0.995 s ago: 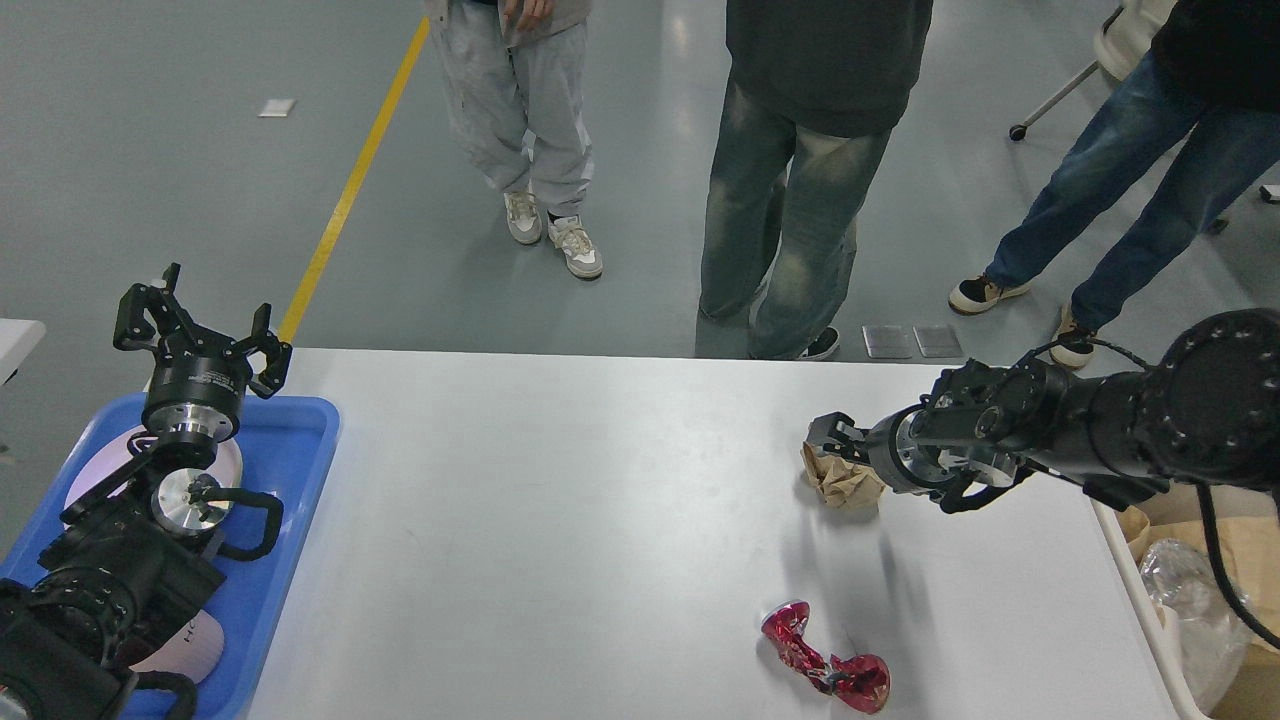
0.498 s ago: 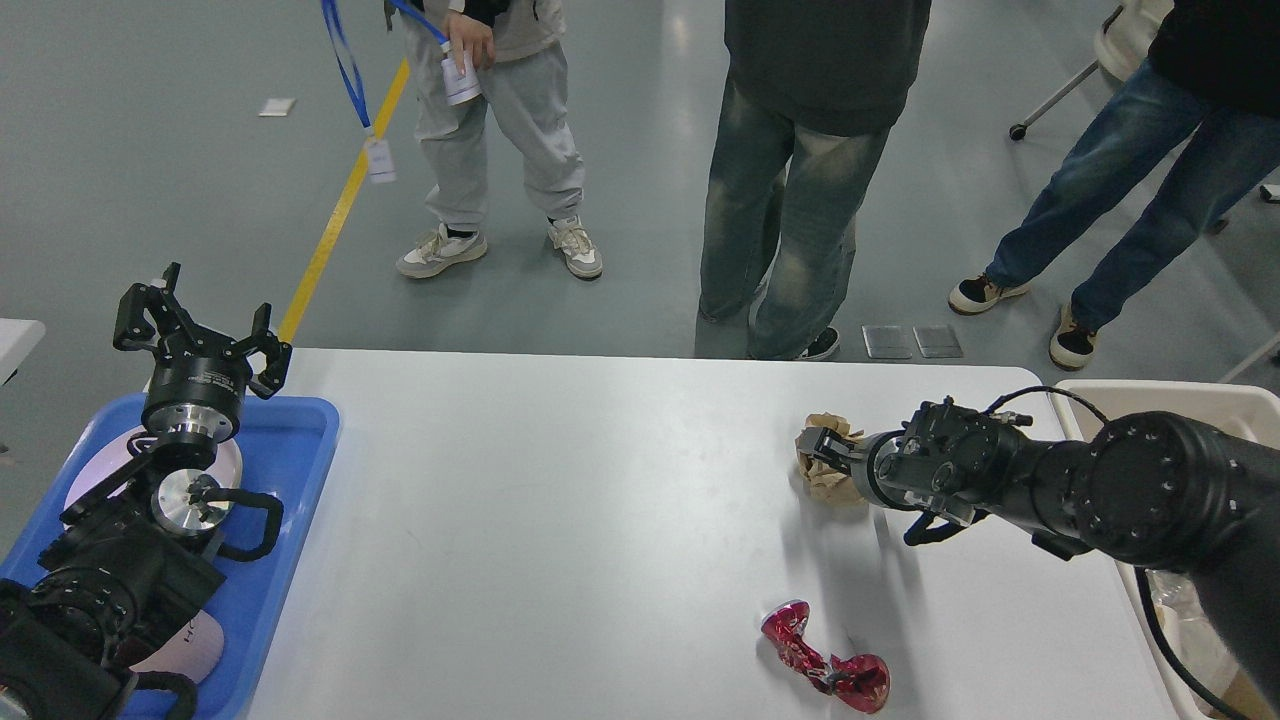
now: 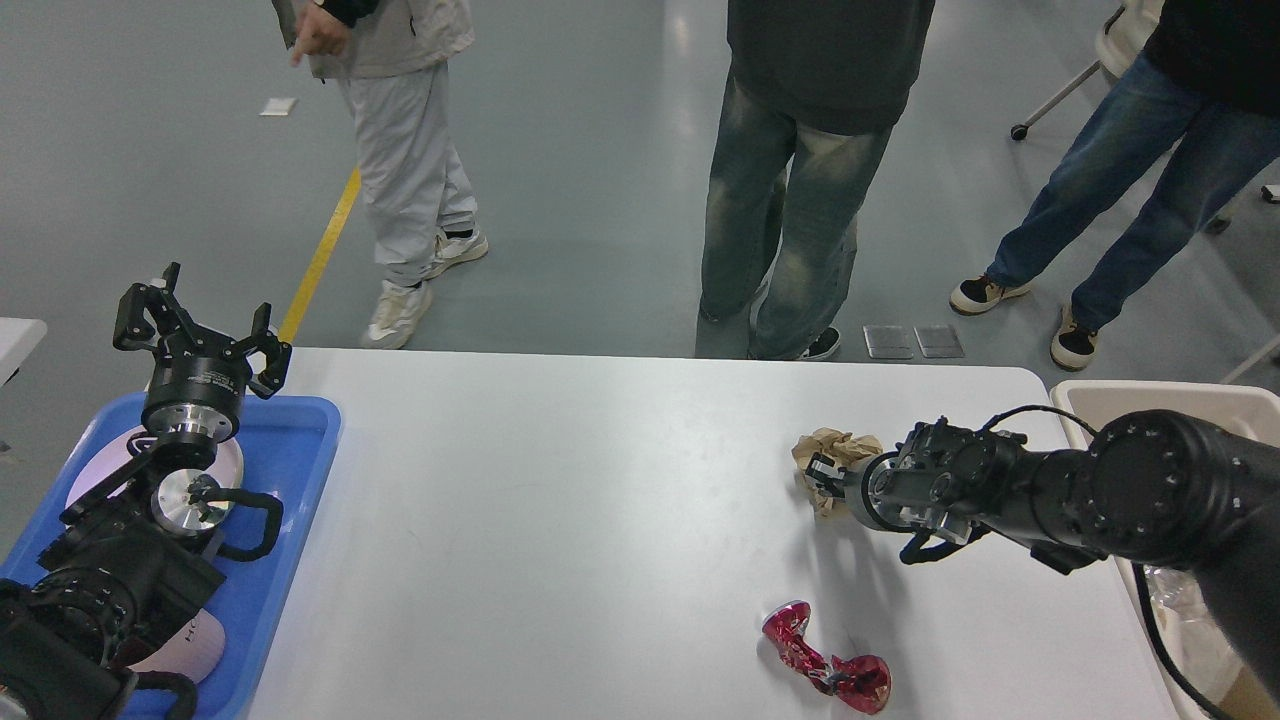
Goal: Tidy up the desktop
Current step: 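Lift the paper ball and drop it into the bin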
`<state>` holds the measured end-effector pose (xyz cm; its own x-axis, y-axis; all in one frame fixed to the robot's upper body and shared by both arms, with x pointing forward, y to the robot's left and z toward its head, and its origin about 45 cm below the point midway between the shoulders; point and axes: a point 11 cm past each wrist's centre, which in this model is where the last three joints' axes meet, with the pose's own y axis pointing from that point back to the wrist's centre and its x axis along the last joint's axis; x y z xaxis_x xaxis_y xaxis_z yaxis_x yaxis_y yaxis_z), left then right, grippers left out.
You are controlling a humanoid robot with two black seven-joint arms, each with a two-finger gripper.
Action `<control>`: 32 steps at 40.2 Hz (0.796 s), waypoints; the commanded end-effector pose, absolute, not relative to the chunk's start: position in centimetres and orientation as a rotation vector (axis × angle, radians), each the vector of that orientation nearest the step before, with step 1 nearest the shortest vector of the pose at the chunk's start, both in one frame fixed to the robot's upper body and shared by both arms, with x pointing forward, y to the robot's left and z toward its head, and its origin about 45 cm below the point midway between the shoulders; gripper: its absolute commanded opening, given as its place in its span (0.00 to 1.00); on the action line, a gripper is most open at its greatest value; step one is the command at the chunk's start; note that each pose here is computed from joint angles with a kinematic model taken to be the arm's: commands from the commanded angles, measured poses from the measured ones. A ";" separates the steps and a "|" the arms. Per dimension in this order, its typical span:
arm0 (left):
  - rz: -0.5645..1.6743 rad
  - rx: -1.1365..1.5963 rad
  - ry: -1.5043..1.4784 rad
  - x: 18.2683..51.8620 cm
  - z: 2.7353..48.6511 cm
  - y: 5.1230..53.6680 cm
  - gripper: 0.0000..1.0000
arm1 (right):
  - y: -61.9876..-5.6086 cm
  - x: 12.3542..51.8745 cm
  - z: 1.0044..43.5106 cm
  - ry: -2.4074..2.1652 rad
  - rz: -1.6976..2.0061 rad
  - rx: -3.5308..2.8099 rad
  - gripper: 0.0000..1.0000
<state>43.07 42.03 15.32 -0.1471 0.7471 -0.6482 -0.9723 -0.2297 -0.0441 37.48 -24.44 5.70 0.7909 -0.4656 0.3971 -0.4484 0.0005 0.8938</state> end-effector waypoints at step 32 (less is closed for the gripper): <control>1.703 -0.661 0.462 43.1 15.3 42.0 0.96 | -42.0 41.1 30.3 -1.161 -0.088 1.576 0.00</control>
<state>43.07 42.03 15.32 -0.1471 0.7471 -0.6483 -0.9723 -0.2296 -0.0441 42.52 -35.11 35.32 0.6097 -0.6538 0.4481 -0.6481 -0.0857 0.7567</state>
